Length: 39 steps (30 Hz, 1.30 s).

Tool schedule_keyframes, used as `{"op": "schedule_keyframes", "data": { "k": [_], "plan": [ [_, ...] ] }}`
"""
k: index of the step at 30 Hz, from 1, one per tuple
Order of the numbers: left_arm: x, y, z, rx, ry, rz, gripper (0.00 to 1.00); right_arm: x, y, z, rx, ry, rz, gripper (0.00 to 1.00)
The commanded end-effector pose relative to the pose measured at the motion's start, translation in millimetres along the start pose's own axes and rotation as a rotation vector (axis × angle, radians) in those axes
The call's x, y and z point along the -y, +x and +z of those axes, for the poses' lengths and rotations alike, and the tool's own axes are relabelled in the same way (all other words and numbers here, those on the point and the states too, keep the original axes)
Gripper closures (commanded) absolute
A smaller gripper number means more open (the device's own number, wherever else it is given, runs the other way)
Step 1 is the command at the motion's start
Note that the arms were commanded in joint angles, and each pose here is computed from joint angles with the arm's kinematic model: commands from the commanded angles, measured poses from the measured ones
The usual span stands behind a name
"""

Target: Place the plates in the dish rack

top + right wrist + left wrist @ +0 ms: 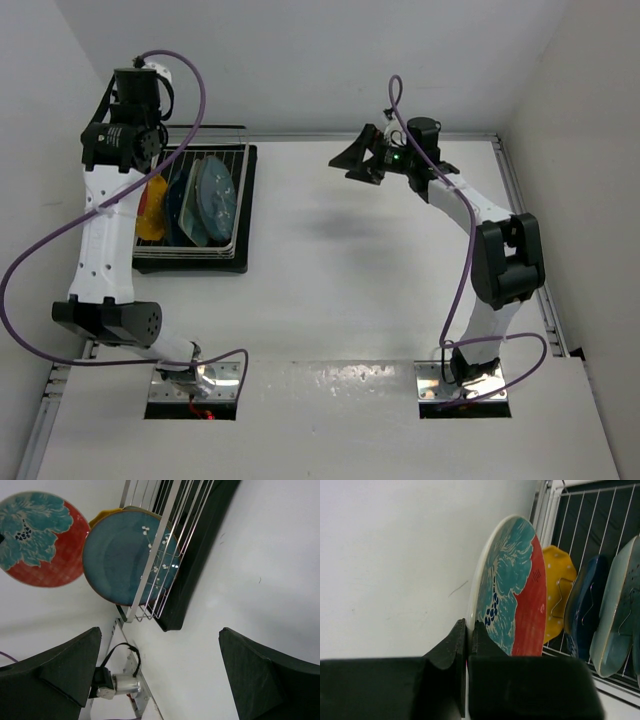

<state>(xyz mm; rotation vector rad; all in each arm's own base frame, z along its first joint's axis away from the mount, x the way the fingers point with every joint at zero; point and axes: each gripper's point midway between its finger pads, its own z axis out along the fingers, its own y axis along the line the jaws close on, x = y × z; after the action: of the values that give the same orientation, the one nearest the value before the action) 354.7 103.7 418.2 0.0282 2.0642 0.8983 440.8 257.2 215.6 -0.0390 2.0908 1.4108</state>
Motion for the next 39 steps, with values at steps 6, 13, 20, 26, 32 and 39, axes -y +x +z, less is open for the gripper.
{"op": "schedule_keyframes", "data": {
  "k": [6, 13, 20, 26, 32, 39],
  "plan": [
    [-51, -33, -14, 0.148, -0.179, -0.13, 1.0, -21, -16, 0, 0.017, -0.038, -0.053, 0.0],
    [-32, 0, 19, 0.075, -0.134, -0.103, 1.0, -21, -17, 1, 0.011, -0.028, -0.057, 0.0],
    [-19, 10, 33, 0.061, -0.101, -0.108, 1.0, -23, -15, 2, 0.002, -0.032, -0.061, 0.0],
    [-2, 25, 46, 0.036, -0.037, -0.117, 1.0, -23, -13, 0, -0.001, -0.022, -0.068, 0.0],
    [-5, 19, 43, 0.057, -0.033, -0.14, 1.0, -22, -12, 0, -0.003, -0.022, -0.063, 0.0],
    [17, 55, 68, -0.014, 0.016, -0.114, 1.0, -27, -11, -4, -0.001, -0.024, -0.081, 0.0]
  ]
}}
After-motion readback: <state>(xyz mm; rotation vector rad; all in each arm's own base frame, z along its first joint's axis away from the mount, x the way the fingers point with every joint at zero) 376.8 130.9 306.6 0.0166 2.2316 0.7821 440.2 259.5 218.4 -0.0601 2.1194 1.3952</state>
